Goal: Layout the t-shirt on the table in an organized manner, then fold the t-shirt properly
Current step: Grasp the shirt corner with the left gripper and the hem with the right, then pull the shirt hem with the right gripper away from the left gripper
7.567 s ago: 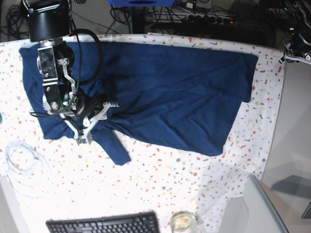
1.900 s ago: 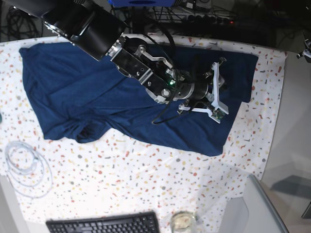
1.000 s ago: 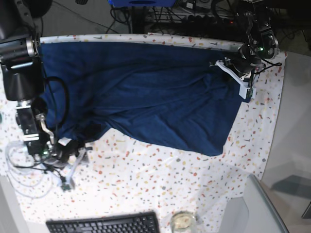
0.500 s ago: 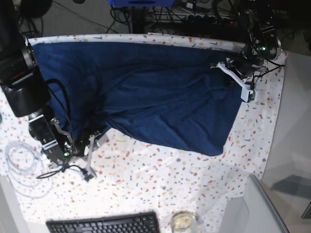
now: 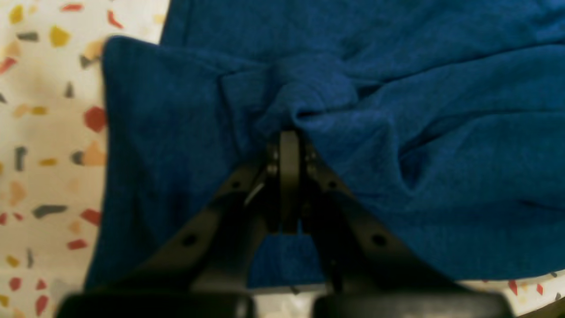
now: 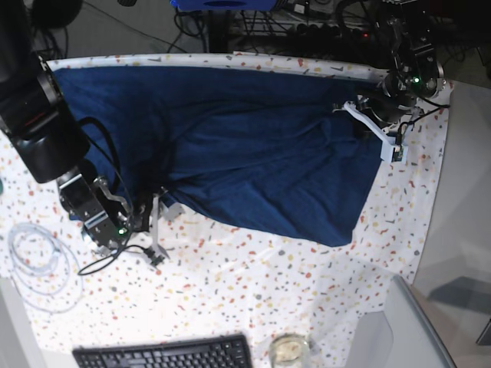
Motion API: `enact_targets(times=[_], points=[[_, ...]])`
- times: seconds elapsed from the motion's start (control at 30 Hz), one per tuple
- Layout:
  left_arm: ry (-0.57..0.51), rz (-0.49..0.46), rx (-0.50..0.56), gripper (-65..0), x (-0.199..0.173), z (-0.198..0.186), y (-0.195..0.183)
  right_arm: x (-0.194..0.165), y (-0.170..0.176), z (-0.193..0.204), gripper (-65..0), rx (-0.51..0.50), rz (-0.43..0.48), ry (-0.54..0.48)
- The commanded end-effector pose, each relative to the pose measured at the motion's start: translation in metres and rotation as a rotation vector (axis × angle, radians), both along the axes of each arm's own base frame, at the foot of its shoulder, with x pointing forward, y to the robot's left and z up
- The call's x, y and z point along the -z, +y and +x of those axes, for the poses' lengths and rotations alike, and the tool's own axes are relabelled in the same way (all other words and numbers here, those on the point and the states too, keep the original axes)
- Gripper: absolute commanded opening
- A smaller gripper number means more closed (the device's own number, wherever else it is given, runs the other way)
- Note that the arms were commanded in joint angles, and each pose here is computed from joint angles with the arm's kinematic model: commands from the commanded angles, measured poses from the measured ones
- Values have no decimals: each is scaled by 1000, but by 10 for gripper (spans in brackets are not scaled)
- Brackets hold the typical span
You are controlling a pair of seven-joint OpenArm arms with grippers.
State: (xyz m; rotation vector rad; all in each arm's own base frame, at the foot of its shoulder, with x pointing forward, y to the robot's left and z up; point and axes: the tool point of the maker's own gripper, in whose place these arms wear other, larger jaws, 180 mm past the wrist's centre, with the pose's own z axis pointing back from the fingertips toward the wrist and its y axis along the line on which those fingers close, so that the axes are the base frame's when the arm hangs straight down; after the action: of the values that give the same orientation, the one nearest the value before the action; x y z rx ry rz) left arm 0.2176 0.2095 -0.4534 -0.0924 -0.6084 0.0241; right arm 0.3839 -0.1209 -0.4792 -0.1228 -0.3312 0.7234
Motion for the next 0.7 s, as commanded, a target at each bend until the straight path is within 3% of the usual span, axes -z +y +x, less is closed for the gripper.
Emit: enact_targets(times=[0.0, 0.5, 0.6, 0.67], points=[[-25, 2, 0, -650, -5, 4, 2, -16, 7, 15, -224, -27, 9, -26], [1, -7, -5, -650, 4, -1, 2, -12, 19, 18, -236, -59, 67, -44], [3, -7, -5, -650, 5, -2, 2, -5, 16, 19, -353, -49, 88, -56], [4, -7, -5, -650, 5, -3, 2, -2, 15, 19, -492, -43, 100, -65]])
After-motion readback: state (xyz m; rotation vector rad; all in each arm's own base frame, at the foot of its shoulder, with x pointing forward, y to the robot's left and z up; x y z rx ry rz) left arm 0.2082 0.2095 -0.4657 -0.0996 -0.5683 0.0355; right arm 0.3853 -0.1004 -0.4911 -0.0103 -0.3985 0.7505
